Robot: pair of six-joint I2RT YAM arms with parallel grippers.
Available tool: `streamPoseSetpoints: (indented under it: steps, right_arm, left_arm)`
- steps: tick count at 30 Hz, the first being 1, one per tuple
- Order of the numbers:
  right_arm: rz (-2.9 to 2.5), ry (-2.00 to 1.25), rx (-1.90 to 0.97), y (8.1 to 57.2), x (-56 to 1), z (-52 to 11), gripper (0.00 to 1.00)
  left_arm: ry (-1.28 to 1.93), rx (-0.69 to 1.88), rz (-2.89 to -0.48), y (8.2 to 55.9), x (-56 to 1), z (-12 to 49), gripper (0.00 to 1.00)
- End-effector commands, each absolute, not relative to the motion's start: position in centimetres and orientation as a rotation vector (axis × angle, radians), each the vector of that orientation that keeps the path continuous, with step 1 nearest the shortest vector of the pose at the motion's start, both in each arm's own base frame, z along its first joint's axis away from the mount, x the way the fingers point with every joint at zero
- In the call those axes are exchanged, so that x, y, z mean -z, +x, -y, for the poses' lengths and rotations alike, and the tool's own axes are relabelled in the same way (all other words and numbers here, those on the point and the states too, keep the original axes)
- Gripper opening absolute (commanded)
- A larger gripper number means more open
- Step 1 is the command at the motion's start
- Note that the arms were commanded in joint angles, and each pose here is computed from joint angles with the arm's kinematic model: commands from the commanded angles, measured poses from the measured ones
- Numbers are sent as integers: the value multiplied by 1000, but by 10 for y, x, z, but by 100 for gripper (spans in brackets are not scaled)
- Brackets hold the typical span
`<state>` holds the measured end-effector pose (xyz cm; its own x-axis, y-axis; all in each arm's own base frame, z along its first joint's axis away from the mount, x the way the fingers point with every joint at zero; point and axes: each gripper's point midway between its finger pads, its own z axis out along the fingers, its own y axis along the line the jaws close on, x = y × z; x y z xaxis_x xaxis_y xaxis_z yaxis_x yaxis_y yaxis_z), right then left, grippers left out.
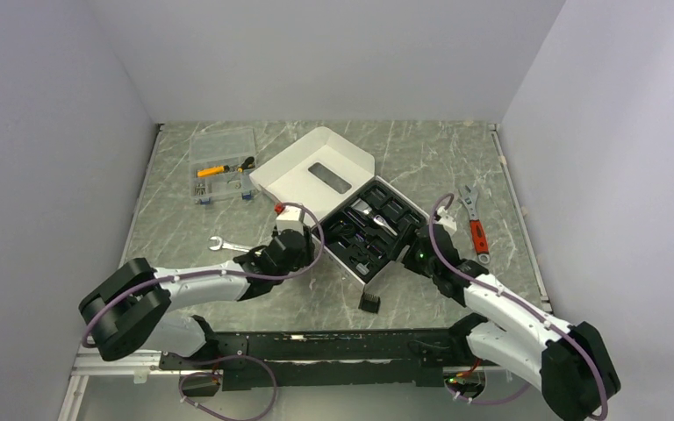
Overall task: Sort the hair-cutting tools
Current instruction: Adjust the storage box at the center of the board.
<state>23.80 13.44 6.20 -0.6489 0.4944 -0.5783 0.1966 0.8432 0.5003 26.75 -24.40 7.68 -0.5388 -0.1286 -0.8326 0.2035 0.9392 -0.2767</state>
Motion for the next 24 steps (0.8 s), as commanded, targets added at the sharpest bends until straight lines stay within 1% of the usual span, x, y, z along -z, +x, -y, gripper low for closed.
streamPoseSetpoints:
  steps: [1,3,6,11,12,13,14,17,21,24]
  right_arm:
    - [-2221,490,-507,255,-71,-135,80]
    - [-2221,472,-494,259,-71,-135,79]
    - [-2234,467,-467,263,-64,-133,77]
    - [-2250,456,-477,267,-56,-134,72]
    - [-2257,446,-474,267,-56,-134,72]
    - [-2262,437,-472,267,-56,-135,72]
    - [-2268,430,-468,268,-56,-135,72]
    - [-2265,416,-473,270,-58,-135,73]
    - [-2259,413,-483,272,-60,-135,73]
    - [-2263,417,-475,272,-59,-132,73]
  left_arm:
    - [-61,335,-2077,269,-79,220,52]
    - [-126,327,-2050,274,-93,209,62]
    - [-277,397,-2019,286,-116,192,75]
    - [-503,590,-1963,313,-145,175,90]
    - [-523,591,-1962,319,-151,173,93]
    - [-543,553,-1984,324,-152,171,97]
    - [-557,513,-2006,330,-155,168,99]
    - [-579,419,-2079,351,-160,164,99]
    - [-582,381,-2165,380,-160,170,99]
    - [-578,343,-2250,391,-145,172,95]
